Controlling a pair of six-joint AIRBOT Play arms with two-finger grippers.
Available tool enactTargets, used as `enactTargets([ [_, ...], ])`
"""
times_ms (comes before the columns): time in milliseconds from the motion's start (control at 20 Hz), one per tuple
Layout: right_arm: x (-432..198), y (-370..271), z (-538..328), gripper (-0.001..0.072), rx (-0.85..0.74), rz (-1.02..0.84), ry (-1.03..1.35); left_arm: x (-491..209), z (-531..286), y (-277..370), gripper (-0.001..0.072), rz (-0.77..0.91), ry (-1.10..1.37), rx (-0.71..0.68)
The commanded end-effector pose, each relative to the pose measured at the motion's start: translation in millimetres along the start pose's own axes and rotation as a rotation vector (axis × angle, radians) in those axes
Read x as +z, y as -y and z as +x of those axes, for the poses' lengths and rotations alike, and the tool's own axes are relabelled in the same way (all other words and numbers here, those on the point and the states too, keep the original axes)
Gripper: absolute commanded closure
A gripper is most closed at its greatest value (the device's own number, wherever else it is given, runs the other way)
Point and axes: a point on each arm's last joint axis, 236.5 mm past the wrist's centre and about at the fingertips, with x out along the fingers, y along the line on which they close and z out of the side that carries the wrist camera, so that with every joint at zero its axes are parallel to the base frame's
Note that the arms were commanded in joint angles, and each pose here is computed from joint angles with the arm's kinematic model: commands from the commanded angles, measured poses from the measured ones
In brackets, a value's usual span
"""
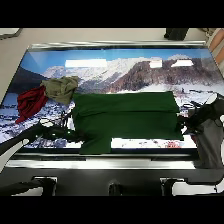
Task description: Fold the shirts.
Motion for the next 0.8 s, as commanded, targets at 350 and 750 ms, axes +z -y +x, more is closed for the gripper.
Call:
enactTargets([
  [350, -13, 14, 18, 0.0146, -0.044, 0.008, -0.059, 1, -1, 2, 0.0674, 0.020, 0.005, -0.001],
  [750, 0, -1, -4, 0.0677, 0.004, 0.001, 0.014, 29, -32, 28, 0.0678, 0.141, 0.121, -0.011],
])
